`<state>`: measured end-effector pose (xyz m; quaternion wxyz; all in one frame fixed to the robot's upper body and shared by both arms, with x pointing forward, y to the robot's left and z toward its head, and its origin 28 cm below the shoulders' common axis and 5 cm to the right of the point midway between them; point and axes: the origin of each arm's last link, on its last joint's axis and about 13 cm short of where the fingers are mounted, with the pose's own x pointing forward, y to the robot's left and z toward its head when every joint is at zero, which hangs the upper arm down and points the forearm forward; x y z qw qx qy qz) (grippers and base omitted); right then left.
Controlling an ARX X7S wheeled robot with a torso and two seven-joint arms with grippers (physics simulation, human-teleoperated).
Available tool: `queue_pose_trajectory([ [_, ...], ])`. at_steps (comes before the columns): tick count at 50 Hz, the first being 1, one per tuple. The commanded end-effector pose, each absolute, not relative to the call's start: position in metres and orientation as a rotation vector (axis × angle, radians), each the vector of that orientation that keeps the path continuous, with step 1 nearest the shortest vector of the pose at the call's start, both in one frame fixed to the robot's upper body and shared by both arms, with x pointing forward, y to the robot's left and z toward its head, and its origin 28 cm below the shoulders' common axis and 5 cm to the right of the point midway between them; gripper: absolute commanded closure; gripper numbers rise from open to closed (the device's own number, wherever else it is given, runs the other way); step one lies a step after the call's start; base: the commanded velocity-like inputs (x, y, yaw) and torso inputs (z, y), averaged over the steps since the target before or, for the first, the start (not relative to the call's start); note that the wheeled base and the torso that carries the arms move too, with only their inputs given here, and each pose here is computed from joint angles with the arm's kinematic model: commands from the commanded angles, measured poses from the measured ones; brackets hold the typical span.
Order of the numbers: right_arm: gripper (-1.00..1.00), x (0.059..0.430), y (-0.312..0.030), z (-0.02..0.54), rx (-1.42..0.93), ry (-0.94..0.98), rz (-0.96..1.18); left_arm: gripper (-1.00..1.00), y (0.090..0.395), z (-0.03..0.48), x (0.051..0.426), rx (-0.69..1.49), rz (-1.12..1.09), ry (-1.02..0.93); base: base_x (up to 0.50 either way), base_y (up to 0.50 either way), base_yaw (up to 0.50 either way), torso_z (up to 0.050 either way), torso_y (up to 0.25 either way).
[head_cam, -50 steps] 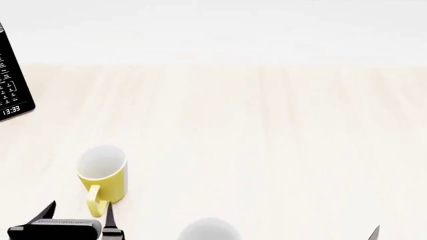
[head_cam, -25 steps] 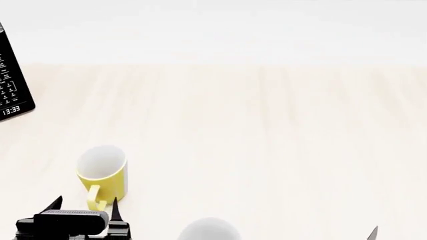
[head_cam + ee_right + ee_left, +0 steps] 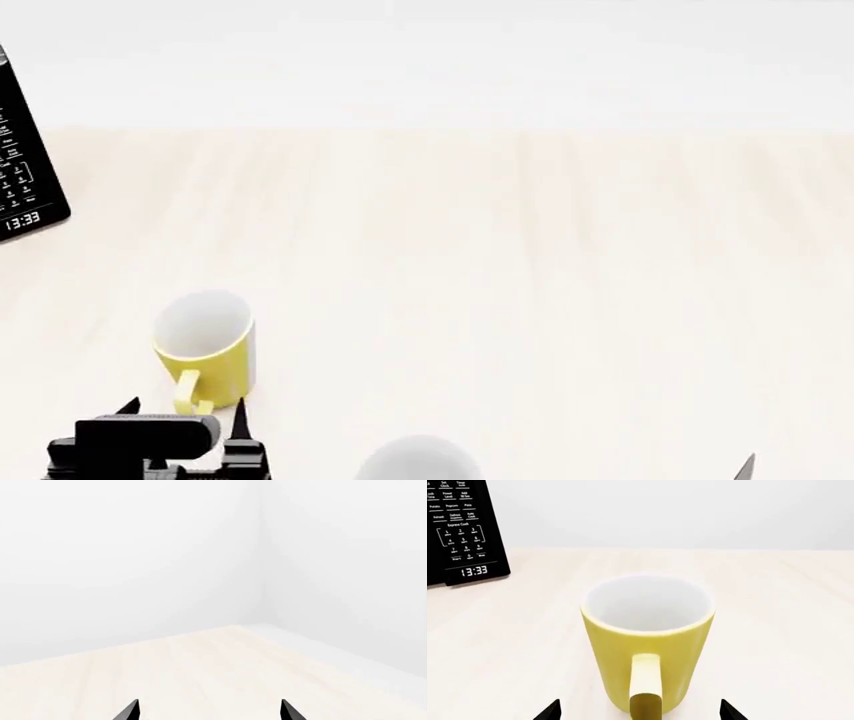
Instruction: Put the yellow and white mug to the front of the white mug.
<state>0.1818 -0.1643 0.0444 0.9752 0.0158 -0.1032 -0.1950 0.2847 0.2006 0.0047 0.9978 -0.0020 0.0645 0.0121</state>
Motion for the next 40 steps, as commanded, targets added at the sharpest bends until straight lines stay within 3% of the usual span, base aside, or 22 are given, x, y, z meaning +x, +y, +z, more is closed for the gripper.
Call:
queue_pose_trajectory([
  [1,-1.00,0.182,-0.164,0.044,0.033,-0.204,-0.394,-1.00,0.202,0.004,0.287,-0.015,0.025,0.129,0.00,0.00,0.00,0.000,0.000],
  [2,-1.00,0.182,-0.164,0.044,0.032,-0.204,-0.393,1.00,0.202,0.004,0.288,-0.012,0.028,0.129,0.00,0.00,0.00,0.000,0.000],
  [28,-1.00,0.183,-0.165,0.044,0.032,-0.200,-0.399,1.00,0.202,0.006,0.285,-0.013,-0.029,0.096,0.00,0.00,0.00,0.000,0.000],
  [40,-1.00,0.182,-0.165,0.043,0.032,-0.198,-0.398,1.00,0.219,0.024,0.319,0.016,-0.179,0.010,0.00,0.00,0.00,0.000,0.001],
])
